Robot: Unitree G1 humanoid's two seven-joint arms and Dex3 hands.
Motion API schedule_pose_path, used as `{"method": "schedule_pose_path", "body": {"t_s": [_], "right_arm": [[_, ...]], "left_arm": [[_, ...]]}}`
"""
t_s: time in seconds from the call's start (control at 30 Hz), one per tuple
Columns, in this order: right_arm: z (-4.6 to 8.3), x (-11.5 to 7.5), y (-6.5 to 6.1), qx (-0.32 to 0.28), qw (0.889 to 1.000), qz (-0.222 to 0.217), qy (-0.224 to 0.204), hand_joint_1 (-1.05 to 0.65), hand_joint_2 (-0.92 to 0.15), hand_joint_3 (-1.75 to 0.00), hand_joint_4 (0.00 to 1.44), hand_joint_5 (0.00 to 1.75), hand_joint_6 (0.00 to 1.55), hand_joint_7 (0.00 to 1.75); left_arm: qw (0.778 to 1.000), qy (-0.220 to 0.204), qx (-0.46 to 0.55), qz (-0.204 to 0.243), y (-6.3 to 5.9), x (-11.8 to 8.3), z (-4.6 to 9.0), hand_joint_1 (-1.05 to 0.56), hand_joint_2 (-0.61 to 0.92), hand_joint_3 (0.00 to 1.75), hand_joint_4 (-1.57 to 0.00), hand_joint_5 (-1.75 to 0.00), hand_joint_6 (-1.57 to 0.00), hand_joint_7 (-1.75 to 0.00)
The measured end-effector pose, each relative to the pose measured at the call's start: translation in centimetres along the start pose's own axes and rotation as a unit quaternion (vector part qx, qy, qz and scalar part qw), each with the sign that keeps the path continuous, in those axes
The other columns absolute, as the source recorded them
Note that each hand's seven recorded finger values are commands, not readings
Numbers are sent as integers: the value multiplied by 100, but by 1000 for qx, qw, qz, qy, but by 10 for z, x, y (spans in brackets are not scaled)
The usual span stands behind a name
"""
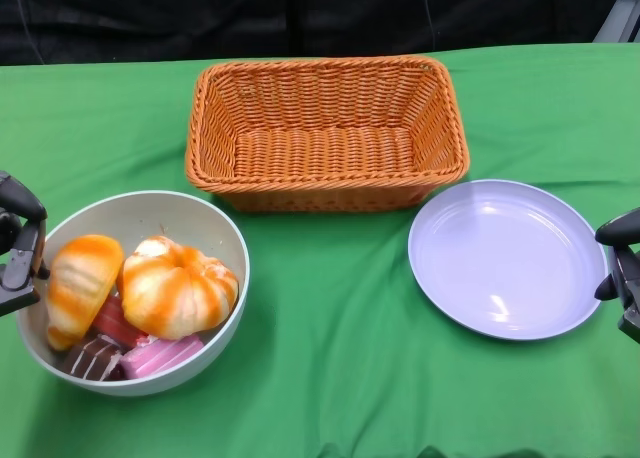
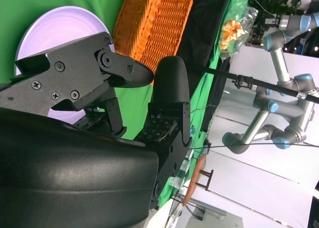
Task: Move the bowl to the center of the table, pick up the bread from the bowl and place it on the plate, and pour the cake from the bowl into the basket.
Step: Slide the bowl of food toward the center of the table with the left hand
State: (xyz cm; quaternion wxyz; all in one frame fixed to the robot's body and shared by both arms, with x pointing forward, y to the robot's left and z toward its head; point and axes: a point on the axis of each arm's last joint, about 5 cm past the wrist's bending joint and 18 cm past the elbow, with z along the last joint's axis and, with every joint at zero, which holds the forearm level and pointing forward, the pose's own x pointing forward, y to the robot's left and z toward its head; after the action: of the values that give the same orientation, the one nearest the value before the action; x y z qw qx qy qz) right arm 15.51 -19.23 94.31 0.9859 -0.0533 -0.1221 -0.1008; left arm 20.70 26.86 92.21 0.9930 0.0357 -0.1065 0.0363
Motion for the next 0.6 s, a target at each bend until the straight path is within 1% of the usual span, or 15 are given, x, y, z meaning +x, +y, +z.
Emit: {"method": "schedule_pose_path", "body": {"t_s": [0.27,0.6], "right_arm": [[-1,0,1,-12,1000,1,-8,-16,-72,-71,76,152,70,128],[-3,-1,1,-10,1000,2,-4,-14,-72,-71,77,154,69,126]], "left_arm": [[1000,1,4,-1,1,0,1,-17,50,118,-84,-175,-67,-157],[1000,2,4,0,2,0,0,-16,50,118,-84,-175,-67,-157]]}}
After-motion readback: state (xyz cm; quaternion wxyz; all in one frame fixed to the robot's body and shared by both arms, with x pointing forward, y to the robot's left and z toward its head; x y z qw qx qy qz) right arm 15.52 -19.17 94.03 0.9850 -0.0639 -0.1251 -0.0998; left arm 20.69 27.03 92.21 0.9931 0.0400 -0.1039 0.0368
